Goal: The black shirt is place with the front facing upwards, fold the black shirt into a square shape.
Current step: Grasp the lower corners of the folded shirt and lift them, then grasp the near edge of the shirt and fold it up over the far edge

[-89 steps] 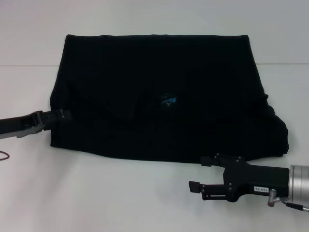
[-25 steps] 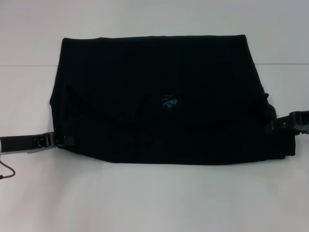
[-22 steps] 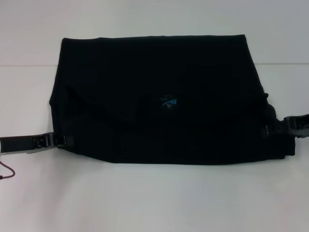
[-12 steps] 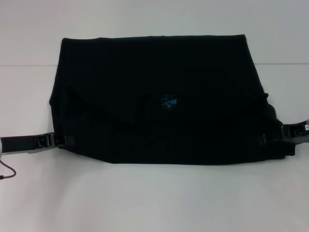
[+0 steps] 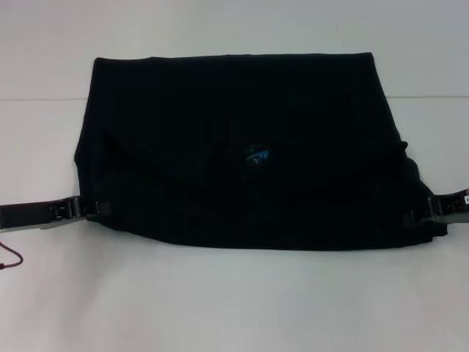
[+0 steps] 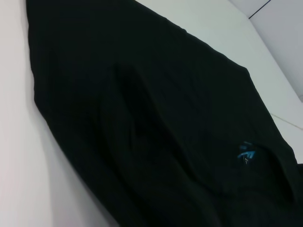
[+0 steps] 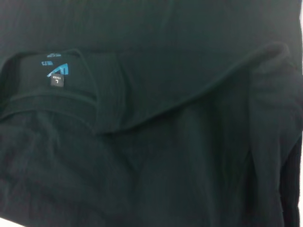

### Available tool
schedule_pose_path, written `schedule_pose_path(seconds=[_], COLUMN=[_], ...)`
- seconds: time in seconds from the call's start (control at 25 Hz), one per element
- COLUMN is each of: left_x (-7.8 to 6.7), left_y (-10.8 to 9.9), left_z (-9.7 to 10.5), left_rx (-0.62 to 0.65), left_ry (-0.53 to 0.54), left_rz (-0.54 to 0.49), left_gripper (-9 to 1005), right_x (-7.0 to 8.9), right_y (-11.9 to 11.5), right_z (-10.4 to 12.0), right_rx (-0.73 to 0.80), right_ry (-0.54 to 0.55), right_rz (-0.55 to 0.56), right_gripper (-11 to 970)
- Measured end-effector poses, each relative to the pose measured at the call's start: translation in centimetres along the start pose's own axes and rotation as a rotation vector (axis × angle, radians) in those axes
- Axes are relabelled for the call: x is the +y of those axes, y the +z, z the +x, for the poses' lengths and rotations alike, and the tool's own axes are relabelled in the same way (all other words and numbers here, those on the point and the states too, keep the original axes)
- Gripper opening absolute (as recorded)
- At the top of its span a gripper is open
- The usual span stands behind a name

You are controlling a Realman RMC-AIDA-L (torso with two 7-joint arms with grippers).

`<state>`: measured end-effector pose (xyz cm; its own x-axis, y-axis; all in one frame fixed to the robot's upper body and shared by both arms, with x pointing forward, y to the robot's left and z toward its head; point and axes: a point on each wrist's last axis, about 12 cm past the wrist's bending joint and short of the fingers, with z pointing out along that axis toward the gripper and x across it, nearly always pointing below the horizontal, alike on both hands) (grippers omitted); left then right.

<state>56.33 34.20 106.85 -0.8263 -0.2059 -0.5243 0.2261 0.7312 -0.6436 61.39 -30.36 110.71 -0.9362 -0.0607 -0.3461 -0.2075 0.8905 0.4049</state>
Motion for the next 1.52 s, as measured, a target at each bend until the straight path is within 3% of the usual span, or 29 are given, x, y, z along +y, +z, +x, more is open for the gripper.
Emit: schedule_pose_path(seconds=[0.4, 0.68, 0.84, 1.04, 1.28, 1.52], left_x=[-0.5, -1.0, -1.4, -1.6, -1.8, -2.6], left_y=[-0.7, -3.3, -5.0, -6.2, -6.4, -5.5], left_z=[0.2, 1.7, 3.8, 6.0, 6.1, 3.3], left_rx=[0.055, 0.218, 0.393, 0.600, 0.620, 0.485], left_ry=[-0.001, -0.020, -0.041, -0.099, -0.094, -0.075], left_rz=[0.061, 0.186, 0.259, 0.270, 0.290, 0.321], left_gripper=[51, 50, 50, 50, 49, 49], right_x=[0.5, 0.4, 0.2, 0.1, 0.4, 1.1], right_y=[-1.3, -3.0, -3.6, -3.3, -2.9, -3.7], right_z=[0.0, 1.9, 4.1, 7.3, 8.5, 5.9], right_rx=[0.048, 0.181, 0.275, 0.389, 0.428, 0.269], right_ry=[-0.036, -0.108, -0.169, -0.244, -0.280, -0.228], right_rz=[-0.070, -0.160, -0.242, -0.356, -0.422, -0.487], right_gripper=[66, 47, 46, 47, 47, 46])
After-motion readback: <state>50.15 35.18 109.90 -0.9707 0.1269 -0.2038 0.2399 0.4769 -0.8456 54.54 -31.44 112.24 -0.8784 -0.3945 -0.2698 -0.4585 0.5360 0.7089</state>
